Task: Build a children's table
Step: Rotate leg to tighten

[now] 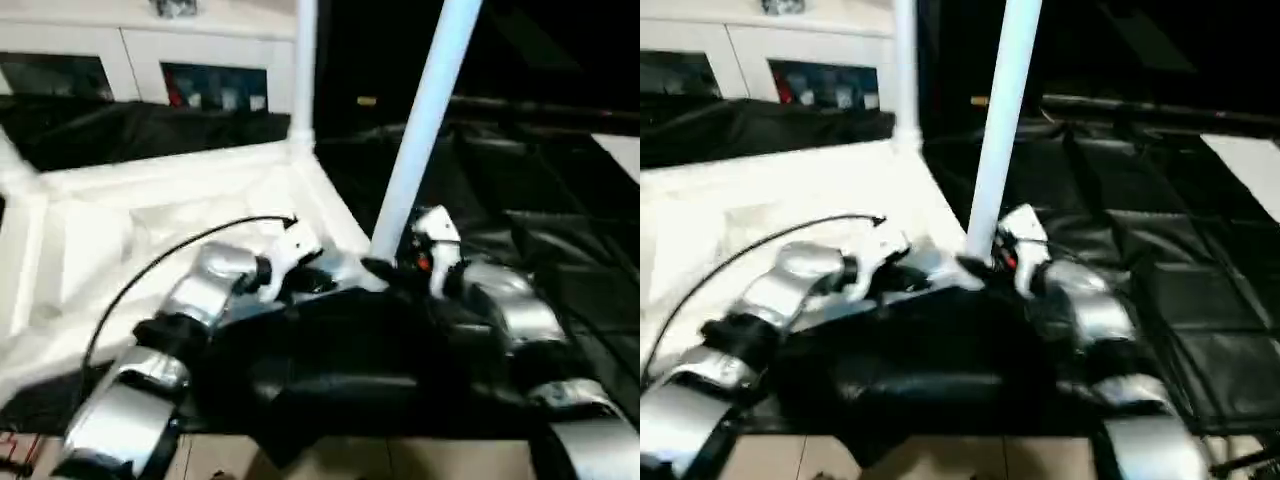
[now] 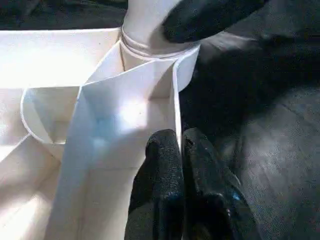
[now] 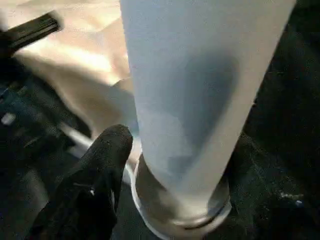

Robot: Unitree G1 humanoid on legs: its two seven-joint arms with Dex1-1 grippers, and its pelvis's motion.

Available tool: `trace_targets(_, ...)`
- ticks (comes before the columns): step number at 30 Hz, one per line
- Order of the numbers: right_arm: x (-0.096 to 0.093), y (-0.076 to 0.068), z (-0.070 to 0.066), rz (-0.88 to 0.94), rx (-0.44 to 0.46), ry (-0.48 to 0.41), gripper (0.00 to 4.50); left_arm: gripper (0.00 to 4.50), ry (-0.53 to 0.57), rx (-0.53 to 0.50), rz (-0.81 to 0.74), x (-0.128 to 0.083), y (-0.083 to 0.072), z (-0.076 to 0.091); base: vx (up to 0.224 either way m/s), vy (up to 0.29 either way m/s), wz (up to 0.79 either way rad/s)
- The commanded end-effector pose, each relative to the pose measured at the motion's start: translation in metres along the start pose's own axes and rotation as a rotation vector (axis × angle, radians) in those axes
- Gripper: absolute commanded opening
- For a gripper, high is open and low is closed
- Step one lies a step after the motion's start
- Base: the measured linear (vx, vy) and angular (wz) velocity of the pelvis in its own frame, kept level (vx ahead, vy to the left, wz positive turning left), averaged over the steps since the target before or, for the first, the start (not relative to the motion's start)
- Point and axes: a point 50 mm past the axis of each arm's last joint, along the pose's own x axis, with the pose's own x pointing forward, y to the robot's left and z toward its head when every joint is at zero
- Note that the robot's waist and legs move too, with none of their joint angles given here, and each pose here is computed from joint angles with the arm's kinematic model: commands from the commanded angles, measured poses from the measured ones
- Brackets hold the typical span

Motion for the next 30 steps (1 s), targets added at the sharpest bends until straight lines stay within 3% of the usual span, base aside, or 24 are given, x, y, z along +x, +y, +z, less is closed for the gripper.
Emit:
trace_targets(1,0.009,0.023,-0.016,0.206,0.023,0.078,3.0,0.0,-0.088,0.076,-0.1,0.007,-0.01,0.018,0.0,0.0,0.0)
trace_targets(7,-0.004,0.024,-0.023,0.306,0.01,0.158,3.0,0.0,-0.06,0.09,-0.189,-0.004,-0.013,0.01,0.0,0.0,0.0)
trace_targets(8,-0.005,0.025,-0.024,0.325,0.016,0.165,2.77,0.0,-0.056,0.092,-0.197,-0.006,-0.013,0.009,0.0,0.0,0.0)
trace_targets(17,-0.007,0.033,-0.024,0.394,0.068,0.158,2.38,0.0,-0.035,0.092,-0.194,-0.011,-0.011,0.006,0.0,0.0,0.0)
trace_targets(24,0.008,0.021,-0.034,0.1,0.105,0.173,2.36,0.0,-0.036,0.04,0.007,-0.001,0.003,0.01,0.0,0.0,0.0)
trace_targets(27,0.023,0.014,-0.044,-0.171,0.179,0.211,2.34,0.0,-0.031,-0.007,0.175,0.011,0.013,0.016,0.0,0.0,0.0)
trace_targets(30,0.032,0.016,-0.047,-0.274,0.234,0.21,2.11,0.0,-0.043,-0.04,0.253,0.018,0.017,0.021,0.0,0.0,0.0)
